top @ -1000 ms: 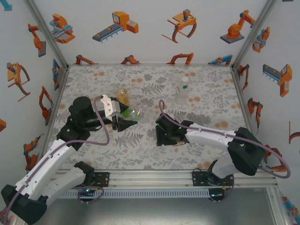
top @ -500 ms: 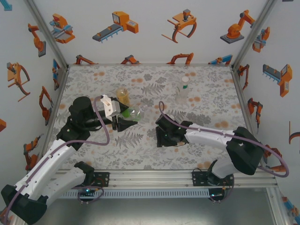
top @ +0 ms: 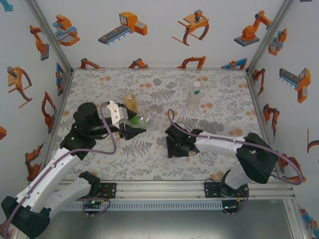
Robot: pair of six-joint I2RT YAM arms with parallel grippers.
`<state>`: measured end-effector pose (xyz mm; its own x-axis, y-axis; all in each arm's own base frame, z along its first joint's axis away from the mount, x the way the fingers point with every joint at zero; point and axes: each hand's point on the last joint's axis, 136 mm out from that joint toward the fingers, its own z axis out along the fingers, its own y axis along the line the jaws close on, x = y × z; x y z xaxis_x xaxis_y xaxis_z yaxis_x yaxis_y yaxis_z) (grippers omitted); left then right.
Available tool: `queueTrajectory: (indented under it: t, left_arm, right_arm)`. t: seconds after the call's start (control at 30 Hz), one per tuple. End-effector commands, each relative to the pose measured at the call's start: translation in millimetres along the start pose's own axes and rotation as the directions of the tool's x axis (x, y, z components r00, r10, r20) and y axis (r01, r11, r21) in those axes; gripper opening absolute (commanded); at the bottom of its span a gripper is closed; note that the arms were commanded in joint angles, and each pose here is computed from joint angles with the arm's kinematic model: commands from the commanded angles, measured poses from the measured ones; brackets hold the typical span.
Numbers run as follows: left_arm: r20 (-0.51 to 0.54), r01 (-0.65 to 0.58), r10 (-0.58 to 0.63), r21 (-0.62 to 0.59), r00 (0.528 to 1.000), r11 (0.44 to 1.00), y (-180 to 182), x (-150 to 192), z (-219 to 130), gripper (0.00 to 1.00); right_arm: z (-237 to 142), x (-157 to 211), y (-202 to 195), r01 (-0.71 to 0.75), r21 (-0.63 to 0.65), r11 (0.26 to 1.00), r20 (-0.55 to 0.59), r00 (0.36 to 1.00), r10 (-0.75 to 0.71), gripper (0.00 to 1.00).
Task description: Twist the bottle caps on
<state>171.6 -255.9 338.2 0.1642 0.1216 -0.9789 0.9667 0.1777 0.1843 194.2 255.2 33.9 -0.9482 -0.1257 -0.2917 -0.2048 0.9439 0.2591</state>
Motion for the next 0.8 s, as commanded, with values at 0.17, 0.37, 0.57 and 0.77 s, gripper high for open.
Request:
queueTrajectory:
  t: [0.17,0.37,0.57,0.77]
  left_arm:
    - [0.017,-0.033,0.033,-0.002,0.999,0.999,-2,-6,-3,0.00]
    - [0.017,-0.034,0.034,-0.002,0.999,0.999,-2,-6,-3,0.00]
    - [0.015,-0.032,0.032,-0.002,0.999,0.999,-2,-5,-3,0.00]
    - [0.015,-0.031,0.031,-0.003,0.999,1.000,-1,-5,-2,0.00]
  right_arm:
    - [3,4,-5,-0.026,0.011,1.000,-0.005,1.000,0.026,0.24]
    - [-1,-6,5,-0.051,-0.068,0.996,0.032,0.998,0.054,0.17]
    - [-2,-24,21,-0.155,-0.323,0.934,0.073,0.979,0.188,0.16]
    - [8,-23,2,-0.243,-0.356,0.902,0.037,0.961,0.273,0.16]
